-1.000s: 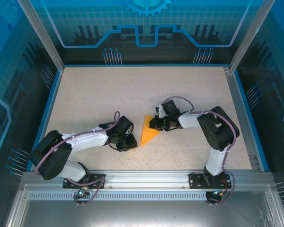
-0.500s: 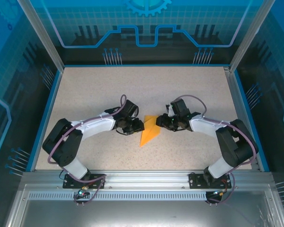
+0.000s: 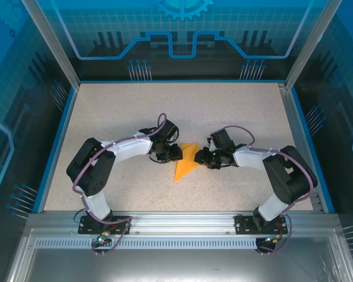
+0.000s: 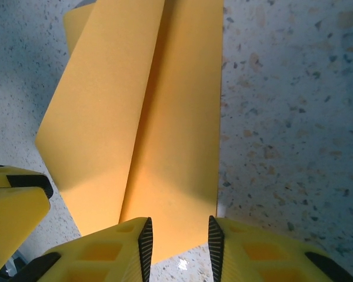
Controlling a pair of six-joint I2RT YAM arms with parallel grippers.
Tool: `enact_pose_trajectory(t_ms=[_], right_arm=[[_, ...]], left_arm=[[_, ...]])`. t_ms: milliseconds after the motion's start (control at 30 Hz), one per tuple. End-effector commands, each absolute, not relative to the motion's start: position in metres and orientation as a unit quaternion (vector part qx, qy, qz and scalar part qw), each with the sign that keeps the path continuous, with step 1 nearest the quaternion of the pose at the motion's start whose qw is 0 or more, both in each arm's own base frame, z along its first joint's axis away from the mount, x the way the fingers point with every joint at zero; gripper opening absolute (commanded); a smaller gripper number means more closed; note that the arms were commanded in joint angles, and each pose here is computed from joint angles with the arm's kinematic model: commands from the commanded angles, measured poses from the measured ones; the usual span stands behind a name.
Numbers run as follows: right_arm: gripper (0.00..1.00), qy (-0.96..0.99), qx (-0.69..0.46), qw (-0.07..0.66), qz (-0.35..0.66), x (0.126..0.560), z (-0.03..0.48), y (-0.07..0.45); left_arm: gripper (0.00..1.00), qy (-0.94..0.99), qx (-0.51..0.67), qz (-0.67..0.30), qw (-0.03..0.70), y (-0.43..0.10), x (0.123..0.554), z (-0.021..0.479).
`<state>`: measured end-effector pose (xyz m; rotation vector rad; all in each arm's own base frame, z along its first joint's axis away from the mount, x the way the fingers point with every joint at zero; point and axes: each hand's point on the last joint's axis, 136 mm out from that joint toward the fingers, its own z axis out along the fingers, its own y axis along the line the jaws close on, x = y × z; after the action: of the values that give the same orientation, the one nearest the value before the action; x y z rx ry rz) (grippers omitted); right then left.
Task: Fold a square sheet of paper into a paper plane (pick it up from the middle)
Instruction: Fourth fold the wing at the center of the table.
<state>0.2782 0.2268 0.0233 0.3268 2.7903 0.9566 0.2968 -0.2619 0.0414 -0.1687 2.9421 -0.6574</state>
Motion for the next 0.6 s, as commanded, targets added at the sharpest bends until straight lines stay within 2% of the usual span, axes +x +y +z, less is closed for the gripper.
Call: enact_pose_trajectory(t_ms=[0, 567], right_arm=[[0.33, 0.942, 0.118, 0.068, 0.306, 0.269, 0.009, 0.227], [0.31, 0.926, 0.112, 0.066, 0.354, 0.285, 0.021, 0.253]], left_arm=[[0.32, 0.977, -0.047, -0.202, 0.049, -0.259, 0.296, 0.035], [0.25, 0.982, -0.044, -0.184, 0.013, -0.258, 0.288, 0.007]])
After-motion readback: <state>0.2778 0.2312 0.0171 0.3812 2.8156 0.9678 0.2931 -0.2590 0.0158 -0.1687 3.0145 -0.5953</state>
